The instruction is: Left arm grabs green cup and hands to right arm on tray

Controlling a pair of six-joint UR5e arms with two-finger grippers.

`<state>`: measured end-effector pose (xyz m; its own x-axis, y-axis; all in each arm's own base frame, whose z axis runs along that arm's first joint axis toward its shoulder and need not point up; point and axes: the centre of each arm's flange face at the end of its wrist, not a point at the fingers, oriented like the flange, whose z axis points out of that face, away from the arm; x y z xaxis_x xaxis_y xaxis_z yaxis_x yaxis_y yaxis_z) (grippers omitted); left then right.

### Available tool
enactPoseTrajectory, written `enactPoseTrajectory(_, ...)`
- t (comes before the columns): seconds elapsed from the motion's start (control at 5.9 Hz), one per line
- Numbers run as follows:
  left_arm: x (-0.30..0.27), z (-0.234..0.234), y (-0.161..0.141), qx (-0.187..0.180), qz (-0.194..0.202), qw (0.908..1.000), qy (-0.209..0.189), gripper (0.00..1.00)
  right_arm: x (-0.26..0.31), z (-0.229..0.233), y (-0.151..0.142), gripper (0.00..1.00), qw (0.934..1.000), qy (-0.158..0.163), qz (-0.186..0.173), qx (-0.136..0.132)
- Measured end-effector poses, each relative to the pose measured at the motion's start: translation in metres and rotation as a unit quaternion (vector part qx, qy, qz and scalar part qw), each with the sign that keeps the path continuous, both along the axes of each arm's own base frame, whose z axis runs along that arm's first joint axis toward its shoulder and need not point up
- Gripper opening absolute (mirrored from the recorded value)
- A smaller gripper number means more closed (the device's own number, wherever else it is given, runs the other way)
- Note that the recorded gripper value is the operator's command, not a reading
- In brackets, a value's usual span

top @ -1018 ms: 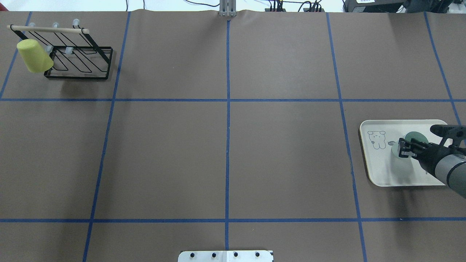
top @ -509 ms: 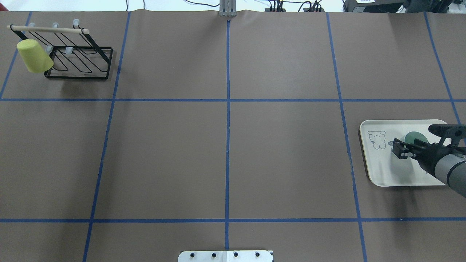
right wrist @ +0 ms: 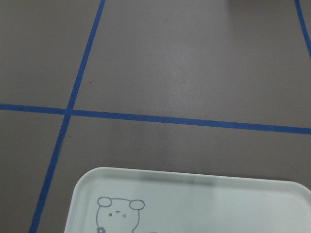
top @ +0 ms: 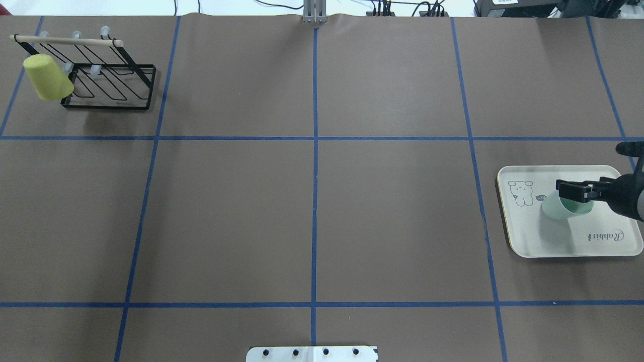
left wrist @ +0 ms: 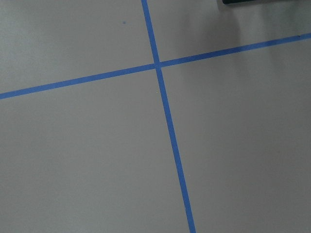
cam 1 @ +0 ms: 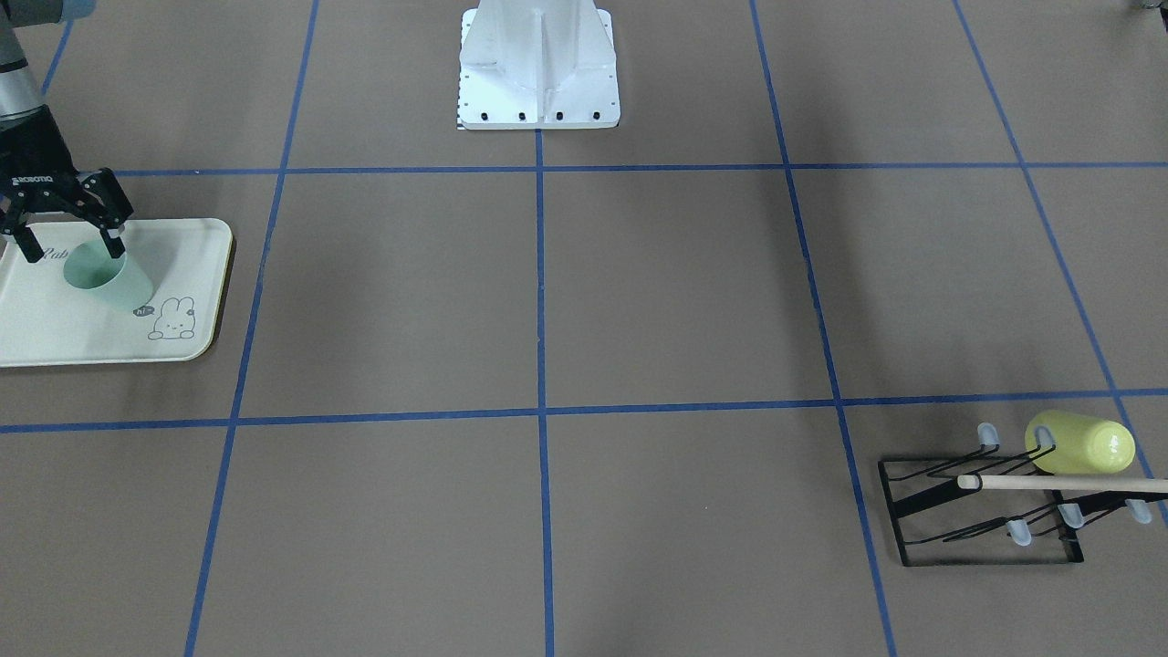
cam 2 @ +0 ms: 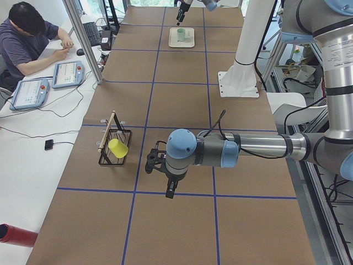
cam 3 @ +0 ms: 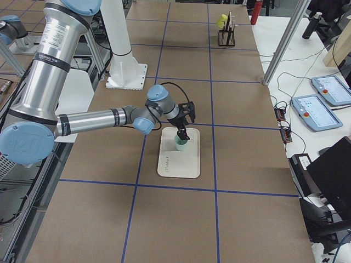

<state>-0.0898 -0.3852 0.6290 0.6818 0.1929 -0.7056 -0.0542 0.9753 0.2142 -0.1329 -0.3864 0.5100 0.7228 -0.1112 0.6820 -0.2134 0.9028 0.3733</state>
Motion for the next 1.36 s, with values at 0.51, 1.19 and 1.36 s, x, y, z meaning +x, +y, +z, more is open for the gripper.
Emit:
enactPoseTrajectory(0.51,0.0,0.003,0.006,-0.021,-0.005,0.9998,-0.004,1.0,0.112,-0.003,-0.044,1.0,0.9966,0.029,-0.074,-0.02)
enactPoseTrajectory(1.19,0.005,-0.013,-0.021,-0.045,0.006,0.9987,-0.024,1.0,0.184,0.067,-0.048,1.0,0.9883,0.039,-0.13,-0.069)
enactPoseTrajectory(1.36,0.005,-0.018,-0.024,-0.042,0.007,0.9988,-0.023,1.0,0.194,0.096,-0.04,1.0,0.9849,0.041,-0.148,-0.079)
